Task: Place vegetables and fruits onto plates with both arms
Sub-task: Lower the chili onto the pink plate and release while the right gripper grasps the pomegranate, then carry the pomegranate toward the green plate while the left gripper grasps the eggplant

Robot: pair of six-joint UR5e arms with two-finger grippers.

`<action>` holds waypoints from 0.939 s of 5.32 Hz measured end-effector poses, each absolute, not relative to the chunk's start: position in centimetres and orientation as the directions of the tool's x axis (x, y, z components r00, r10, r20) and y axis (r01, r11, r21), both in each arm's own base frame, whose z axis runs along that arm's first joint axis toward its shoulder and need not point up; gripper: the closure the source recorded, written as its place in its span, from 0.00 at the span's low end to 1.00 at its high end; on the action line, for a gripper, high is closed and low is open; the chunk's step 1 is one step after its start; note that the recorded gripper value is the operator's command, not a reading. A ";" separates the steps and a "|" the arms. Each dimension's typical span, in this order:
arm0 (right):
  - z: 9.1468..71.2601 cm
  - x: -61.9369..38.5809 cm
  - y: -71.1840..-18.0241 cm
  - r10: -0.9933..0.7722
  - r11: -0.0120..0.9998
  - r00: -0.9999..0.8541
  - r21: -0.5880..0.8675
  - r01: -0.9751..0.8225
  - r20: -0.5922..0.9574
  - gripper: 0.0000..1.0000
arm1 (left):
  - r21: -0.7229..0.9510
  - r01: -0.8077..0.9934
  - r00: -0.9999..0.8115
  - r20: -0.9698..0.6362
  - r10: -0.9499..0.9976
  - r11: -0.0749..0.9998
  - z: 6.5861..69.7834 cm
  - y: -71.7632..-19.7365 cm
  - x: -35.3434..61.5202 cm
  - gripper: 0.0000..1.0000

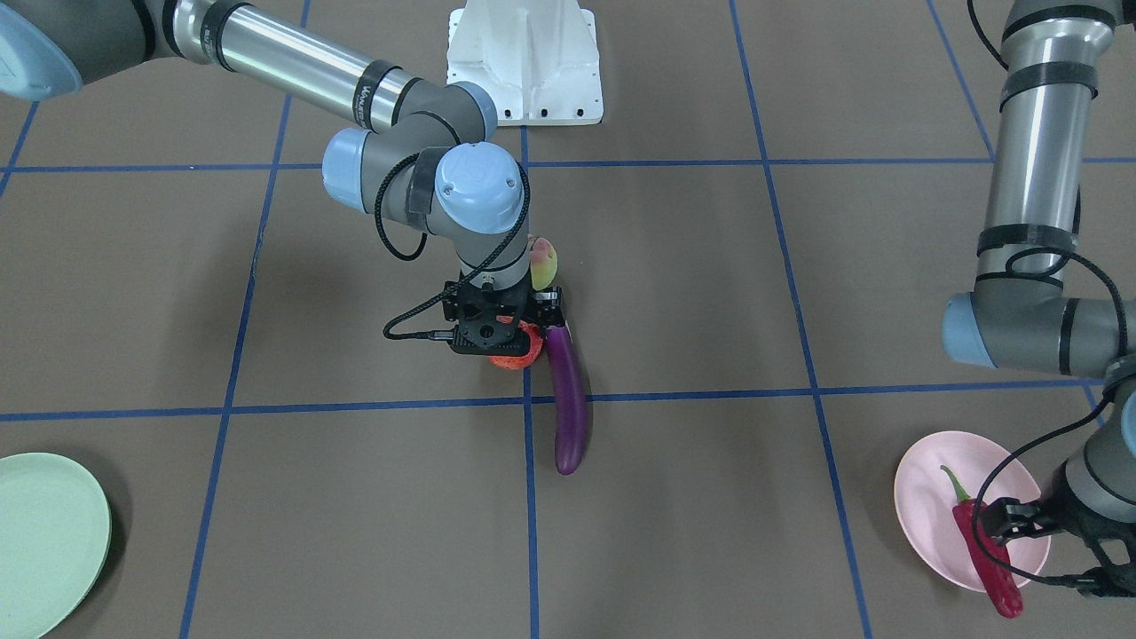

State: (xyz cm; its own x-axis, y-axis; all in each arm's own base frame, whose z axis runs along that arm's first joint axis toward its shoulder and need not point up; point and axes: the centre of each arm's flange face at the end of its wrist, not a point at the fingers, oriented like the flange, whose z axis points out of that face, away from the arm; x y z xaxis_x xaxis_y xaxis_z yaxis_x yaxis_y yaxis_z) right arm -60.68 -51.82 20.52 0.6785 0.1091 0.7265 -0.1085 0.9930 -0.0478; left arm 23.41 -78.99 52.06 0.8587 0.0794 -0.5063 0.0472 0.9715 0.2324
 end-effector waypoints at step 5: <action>14.2 -48.7 -58.3 0.249 0.956 0.555 -0.109 -0.273 0.794 1.00 | 0.190 0.107 0.712 -0.700 0.059 0.976 41.8 -76.5 29.4 0.00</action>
State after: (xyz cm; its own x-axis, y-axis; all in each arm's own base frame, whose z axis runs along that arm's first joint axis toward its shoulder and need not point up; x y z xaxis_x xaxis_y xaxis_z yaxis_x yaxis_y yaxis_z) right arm -48.67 -58.34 14.23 0.5549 0.2492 0.7937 -0.2733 0.9557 -0.1091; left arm 29.36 -76.50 41.83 0.7115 0.0587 -0.7002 0.1065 0.9760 0.1900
